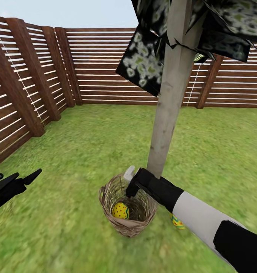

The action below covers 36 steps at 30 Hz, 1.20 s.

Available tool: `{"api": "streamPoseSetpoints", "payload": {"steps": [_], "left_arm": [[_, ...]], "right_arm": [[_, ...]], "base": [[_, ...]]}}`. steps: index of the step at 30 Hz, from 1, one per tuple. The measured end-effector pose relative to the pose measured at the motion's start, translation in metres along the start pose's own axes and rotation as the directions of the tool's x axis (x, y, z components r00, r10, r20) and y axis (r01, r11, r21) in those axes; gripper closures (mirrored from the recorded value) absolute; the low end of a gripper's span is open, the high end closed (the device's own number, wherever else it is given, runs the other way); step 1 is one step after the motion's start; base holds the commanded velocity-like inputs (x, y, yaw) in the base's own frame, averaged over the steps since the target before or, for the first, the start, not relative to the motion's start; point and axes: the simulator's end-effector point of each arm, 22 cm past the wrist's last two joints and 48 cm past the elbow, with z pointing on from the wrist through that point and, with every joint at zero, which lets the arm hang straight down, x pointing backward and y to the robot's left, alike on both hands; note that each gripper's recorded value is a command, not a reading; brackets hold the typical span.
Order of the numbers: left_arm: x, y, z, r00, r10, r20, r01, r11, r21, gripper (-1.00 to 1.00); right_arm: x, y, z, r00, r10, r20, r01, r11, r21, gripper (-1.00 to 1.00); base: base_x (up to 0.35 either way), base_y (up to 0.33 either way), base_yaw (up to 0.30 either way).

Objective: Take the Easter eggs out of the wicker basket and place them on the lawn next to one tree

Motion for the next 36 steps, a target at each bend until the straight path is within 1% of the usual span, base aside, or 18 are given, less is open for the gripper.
{"api": "streamPoseSetpoints", "payload": {"steps": [2, 4, 6, 7, 9, 11, 15, 19, 21, 28, 36], "left_arm": [[0.003, 0.002, -0.002, 1.000, 0.000, 0.000, 0.000, 1.000, 0.000, -1.00], [0.006, 0.005, -0.004, 1.000, 0.000, 0.000, 0.000, 1.000, 0.000, -1.00], [0.009, 0.007, -0.006, 1.000, 0.001, 0.000, -0.001, 1.000, 0.001, -1.00], [0.010, 0.008, -0.008, 1.000, 0.000, 0.000, 0.000, 1.000, 0.001, -1.00], [0.013, 0.011, -0.010, 1.000, 0.000, 0.000, 0.000, 1.000, 0.000, -1.00], [0.016, 0.013, -0.012, 1.000, 0.001, 0.000, -0.001, 1.000, 0.001, -1.00], [0.022, 0.018, -0.017, 1.000, 0.001, 0.000, -0.001, 1.000, 0.001, -1.00], [0.028, 0.023, -0.021, 1.000, 0.001, 0.000, -0.001, 1.000, 0.001, -1.00], [0.030, 0.024, -0.023, 1.000, 0.001, 0.000, -0.001, 1.000, 0.001, -1.00], [0.029, 0.026, -0.024, 1.000, -0.004, 0.005, 0.004, 1.000, -0.001, -1.00], [0.029, 0.026, -0.024, 1.000, -0.005, 0.007, 0.005, 1.000, -0.001, -1.00]], "right_arm": [[0.012, -0.006, 0.011, 1.000, -0.002, -0.024, 0.002, 1.000, 0.001, -1.00], [0.020, -0.006, 0.022, 1.000, -0.010, -0.022, 0.009, 0.999, -0.045, -1.00], [0.028, -0.002, 0.030, 1.000, -0.013, -0.022, 0.011, 0.995, -0.103, -1.00], [0.033, -0.002, 0.034, 1.000, -0.014, -0.028, 0.010, 0.993, -0.121, -1.00], [0.048, -0.010, 0.041, 0.998, -0.022, -0.055, 0.014, 0.992, -0.127, -1.00], [0.055, -0.012, 0.046, 0.997, -0.031, -0.064, 0.023, 0.992, -0.125, -1.00], [0.052, -0.008, 0.055, 0.998, -0.064, -0.020, 0.061, 0.989, -0.137, -1.00], [0.045, 0.004, 0.061, 0.995, -0.091, 0.028, 0.095, 0.981, -0.167, -1.00], [0.043, 0.007, 0.062, 0.995, -0.096, 0.039, 0.102, 0.980, -0.171, -1.00], [0.036, 0.010, 0.060, 0.993, -0.107, 0.055, 0.115, 0.978, -0.176, -1.00], [0.036, 0.013, 0.060, 0.993, -0.110, 0.051, 0.117, 0.977, -0.177, -1.00]], "base": [[0.000, 0.000, 0.000], [0.000, 0.000, 0.000], [0.000, 0.000, 0.000], [0.000, 0.000, 0.000], [0.000, 0.000, 0.000], [0.000, 0.000, 0.000], [0.000, 0.000, 0.000], [0.000, 0.000, 0.000], [0.000, 0.000, 0.000], [0.017, 0.002, 0.000], [0.275, 0.064, 0.000]]}}
